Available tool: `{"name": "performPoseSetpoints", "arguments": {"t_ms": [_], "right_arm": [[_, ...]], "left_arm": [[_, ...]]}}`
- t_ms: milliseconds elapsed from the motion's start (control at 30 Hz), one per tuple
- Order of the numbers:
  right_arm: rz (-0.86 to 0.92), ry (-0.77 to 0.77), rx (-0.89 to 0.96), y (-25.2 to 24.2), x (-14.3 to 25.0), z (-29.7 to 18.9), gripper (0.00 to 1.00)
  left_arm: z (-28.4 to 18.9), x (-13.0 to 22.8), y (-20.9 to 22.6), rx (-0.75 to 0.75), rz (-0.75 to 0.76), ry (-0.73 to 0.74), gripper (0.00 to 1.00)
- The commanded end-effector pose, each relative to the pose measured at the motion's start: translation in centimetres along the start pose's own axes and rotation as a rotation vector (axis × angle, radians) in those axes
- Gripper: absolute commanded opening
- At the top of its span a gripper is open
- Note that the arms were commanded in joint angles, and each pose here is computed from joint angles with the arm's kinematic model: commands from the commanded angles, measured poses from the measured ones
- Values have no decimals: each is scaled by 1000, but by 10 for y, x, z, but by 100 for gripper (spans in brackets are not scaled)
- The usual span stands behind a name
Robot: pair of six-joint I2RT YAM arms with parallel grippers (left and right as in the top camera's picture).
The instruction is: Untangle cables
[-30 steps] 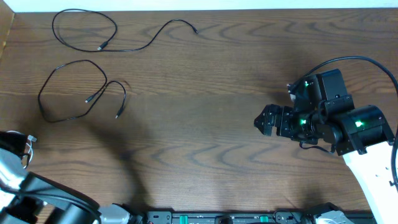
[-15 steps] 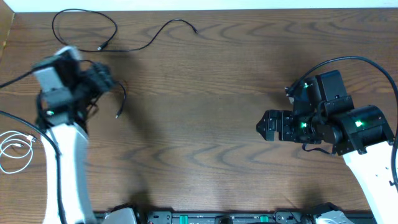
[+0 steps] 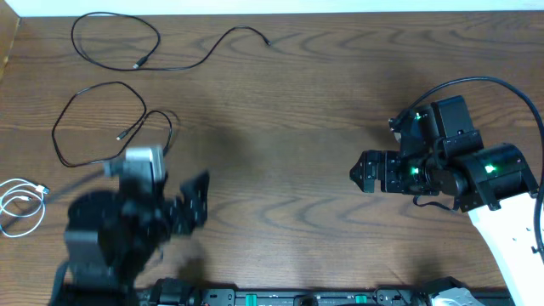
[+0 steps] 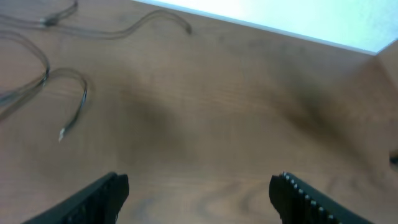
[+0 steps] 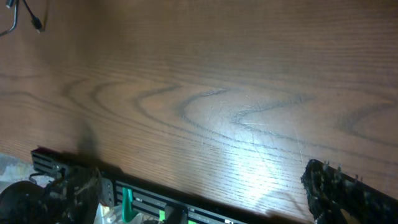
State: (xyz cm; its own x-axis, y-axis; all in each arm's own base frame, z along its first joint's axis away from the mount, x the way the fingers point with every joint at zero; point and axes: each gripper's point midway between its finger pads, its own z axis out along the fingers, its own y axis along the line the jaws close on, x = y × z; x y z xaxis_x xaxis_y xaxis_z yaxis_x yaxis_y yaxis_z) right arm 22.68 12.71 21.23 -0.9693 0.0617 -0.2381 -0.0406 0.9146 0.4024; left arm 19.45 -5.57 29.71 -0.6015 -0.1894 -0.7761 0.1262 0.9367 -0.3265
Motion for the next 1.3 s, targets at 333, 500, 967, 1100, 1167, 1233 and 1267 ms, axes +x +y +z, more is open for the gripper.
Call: {"name": "performPoseSetpoints", "arguments": {"t_ms": [333,500,967,1100,1167,1233,1267], "right_arm": [[-98,-104,-3,11,-5,-13,96],[-176,-242,52,16,7,-41,96],[-197,-494,-10,-1,55,-86,99],[-180,-477,-6,-3,56,-79,99],[-129,-469,-13,-4,56,-77,99],[-87,-466,-20,-4,56,-76,99],[-87,-464,-18,-4,57,-76,99]], "left_arm": [[-96,51,5,-18,42,-255,79],[-106,67,7,-13,45,-275,98],[-100,95,15,-42,24,-163,98],[-98,111,20,-59,11,-97,98],[-98,120,22,-69,5,-62,98],[-98,128,24,-77,-2,-28,98],[-98,131,25,-81,-4,-14,98]]}}
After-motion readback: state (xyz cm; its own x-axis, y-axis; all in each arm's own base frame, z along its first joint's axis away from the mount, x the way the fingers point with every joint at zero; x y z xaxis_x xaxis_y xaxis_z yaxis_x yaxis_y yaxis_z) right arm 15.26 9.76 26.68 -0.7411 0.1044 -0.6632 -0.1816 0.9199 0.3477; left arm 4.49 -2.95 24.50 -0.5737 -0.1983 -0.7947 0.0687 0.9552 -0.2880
